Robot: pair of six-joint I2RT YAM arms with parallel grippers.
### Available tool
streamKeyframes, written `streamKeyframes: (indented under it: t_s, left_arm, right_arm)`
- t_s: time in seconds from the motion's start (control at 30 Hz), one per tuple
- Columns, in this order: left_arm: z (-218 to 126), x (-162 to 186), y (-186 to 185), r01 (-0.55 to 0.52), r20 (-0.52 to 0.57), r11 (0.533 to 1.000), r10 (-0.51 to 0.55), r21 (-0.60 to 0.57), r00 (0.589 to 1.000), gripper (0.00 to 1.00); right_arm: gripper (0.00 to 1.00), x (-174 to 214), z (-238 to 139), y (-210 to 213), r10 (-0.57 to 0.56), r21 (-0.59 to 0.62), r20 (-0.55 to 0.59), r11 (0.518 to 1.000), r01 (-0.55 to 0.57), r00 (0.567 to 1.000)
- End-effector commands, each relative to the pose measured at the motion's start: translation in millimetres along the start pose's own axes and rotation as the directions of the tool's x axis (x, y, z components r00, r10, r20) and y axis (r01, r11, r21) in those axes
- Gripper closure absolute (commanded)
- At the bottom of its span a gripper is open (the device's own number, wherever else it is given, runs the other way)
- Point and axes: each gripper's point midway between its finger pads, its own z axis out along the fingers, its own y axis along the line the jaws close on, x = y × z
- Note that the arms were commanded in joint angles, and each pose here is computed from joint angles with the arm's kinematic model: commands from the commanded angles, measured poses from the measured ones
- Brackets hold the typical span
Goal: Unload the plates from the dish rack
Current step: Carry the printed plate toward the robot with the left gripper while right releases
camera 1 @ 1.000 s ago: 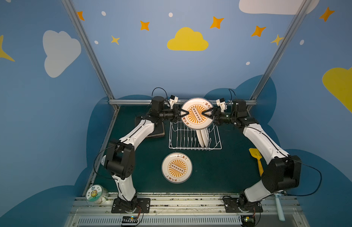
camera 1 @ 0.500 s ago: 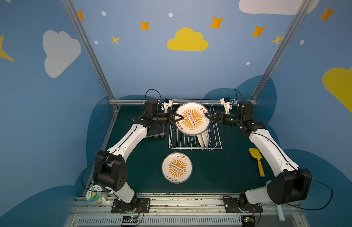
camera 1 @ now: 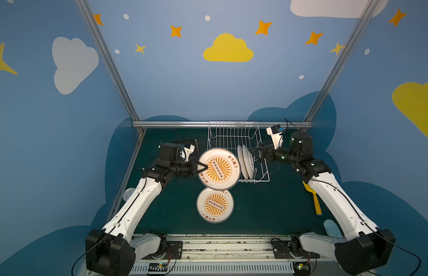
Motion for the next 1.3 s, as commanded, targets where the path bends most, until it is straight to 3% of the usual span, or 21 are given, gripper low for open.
streamKeyframes:
  t_s: [0.0, 0.33, 0.6, 0.8, 1.27]
  left_arm:
    - [-13.5, 14.9, 0.5, 0.034, 0.03, 0.999, -0.034, 0.005, 0.999, 0.97]
    - [-26.1, 60.2, 49.9, 0.236, 0.159, 0.971, -0.229, -0.03, 0.961, 0.97]
    - [-29.0, 94.2, 76.8, 0.333, 0.157, 0.94, -0.318, -0.078, 0.935, 0.97]
    - [-17.9, 111.3, 96.5, 0.381, 0.105, 0.917, -0.37, -0.119, 0.923, 0.97]
    - [5.7, 118.3, 125.6, 0.406, 0.113, 0.904, -0.393, -0.136, 0.913, 0.97]
  right_arm:
    - [0.09, -1.9, -3.0, 5.2, -0.078, 0.008, 0.019, 0.997, 0.078, 0.997]
    - [0.09, 0.3, -1.7, 14.6, -0.096, -0.006, 0.028, 0.995, 0.097, 0.995]
    - [0.09, 0.0, -3.0, 15.5, -0.102, 0.006, 0.032, 0.995, 0.102, 0.994]
    - [0.09, 1.0, -1.3, 13.9, -0.095, 0.011, 0.032, 0.995, 0.095, 0.995]
    - [0.09, 7.0, 0.0, 8.8, -0.085, 0.035, 0.032, 0.996, 0.083, 0.996]
